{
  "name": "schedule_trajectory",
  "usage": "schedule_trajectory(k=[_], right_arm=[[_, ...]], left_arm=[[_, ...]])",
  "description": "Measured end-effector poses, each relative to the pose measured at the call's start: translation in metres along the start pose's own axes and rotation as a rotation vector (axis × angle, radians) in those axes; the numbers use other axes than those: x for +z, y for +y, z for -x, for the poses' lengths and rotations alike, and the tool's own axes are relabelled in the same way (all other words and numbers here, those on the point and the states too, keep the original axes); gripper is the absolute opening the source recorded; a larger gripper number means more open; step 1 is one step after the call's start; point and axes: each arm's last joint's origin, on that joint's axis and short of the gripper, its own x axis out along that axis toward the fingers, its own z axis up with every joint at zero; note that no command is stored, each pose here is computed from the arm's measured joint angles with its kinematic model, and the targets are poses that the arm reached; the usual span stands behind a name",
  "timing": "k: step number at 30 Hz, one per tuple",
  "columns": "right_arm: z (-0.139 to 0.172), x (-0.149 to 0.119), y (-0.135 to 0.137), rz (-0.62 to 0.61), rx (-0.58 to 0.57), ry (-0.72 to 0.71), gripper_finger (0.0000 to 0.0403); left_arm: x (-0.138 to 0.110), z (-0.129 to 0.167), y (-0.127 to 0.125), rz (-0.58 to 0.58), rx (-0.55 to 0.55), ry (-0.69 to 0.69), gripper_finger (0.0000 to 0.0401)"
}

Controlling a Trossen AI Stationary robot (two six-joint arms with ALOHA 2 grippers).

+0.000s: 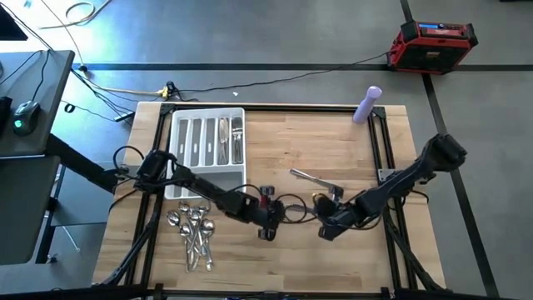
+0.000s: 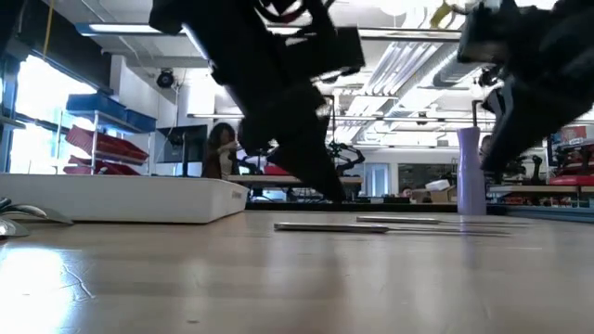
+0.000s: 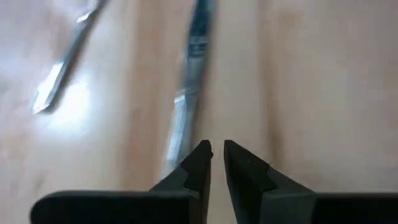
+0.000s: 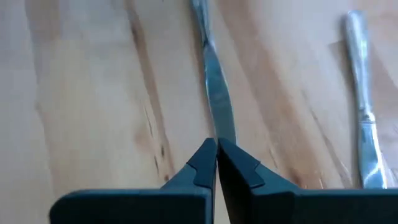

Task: Sort silverware
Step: Put the knife in the silverware tray

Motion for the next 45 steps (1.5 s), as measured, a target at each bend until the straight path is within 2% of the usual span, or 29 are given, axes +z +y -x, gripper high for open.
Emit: schedule_trajectory(k=[5, 9, 14, 17, 21, 27, 31, 34, 38, 41, 45], right_arm=[[-0.004, -0.011, -0.006, -0.057, 0.054, -0.026, 0.0000], [-0.015, -0.023, -0.009, -0.080, 0.141, -0.018, 0.0001], [-0.026, -0.034, -0.013, -0.147, 0.275, -0.027, 0.0001], [-0.032, -0.041, -0.020, -0.222, 0.318, 0.004, 0.0014], [-0.038, -0.048, -0.028, -0.320, 0.325, 0.017, 0.0066], [-0.041, -0.052, -0.035, -0.411, 0.303, 0.027, 0.0172], [-0.042, -0.051, -0.036, -0.433, 0.294, 0.022, 0.0221], [-0.042, -0.050, -0.038, -0.440, 0.301, 0.027, 0.0232], [-0.035, -0.047, -0.041, -0.442, 0.321, 0.024, 0.0226], [-0.028, -0.043, -0.045, -0.455, 0.293, -0.038, 0.0214], [-0.027, -0.046, -0.049, -0.486, 0.239, -0.048, 0.0200]], left_arm=[[-0.007, -0.007, 0.009, -0.002, 0.018, 0.049, 0.0043], [-0.016, -0.013, 0.012, -0.012, -0.010, 0.070, 0.0083], [-0.025, -0.020, 0.019, 0.044, 0.005, 0.094, 0.0135], [-0.029, -0.023, 0.024, 0.072, -0.060, 0.113, 0.0145], [-0.030, -0.024, 0.024, 0.111, -0.132, 0.127, 0.0123], [-0.030, -0.023, 0.017, 0.116, -0.228, 0.126, 0.0060], [-0.028, -0.023, 0.015, 0.126, -0.275, 0.101, 0.0018], [-0.028, -0.023, 0.014, 0.126, -0.278, 0.099, 0.0003], [-0.030, -0.023, 0.014, 0.120, -0.276, 0.121, 0.0002], [-0.031, -0.023, 0.014, 0.115, -0.268, 0.133, 0.0001], [-0.031, -0.022, 0.012, 0.098, -0.252, 0.128, 0.0000]])
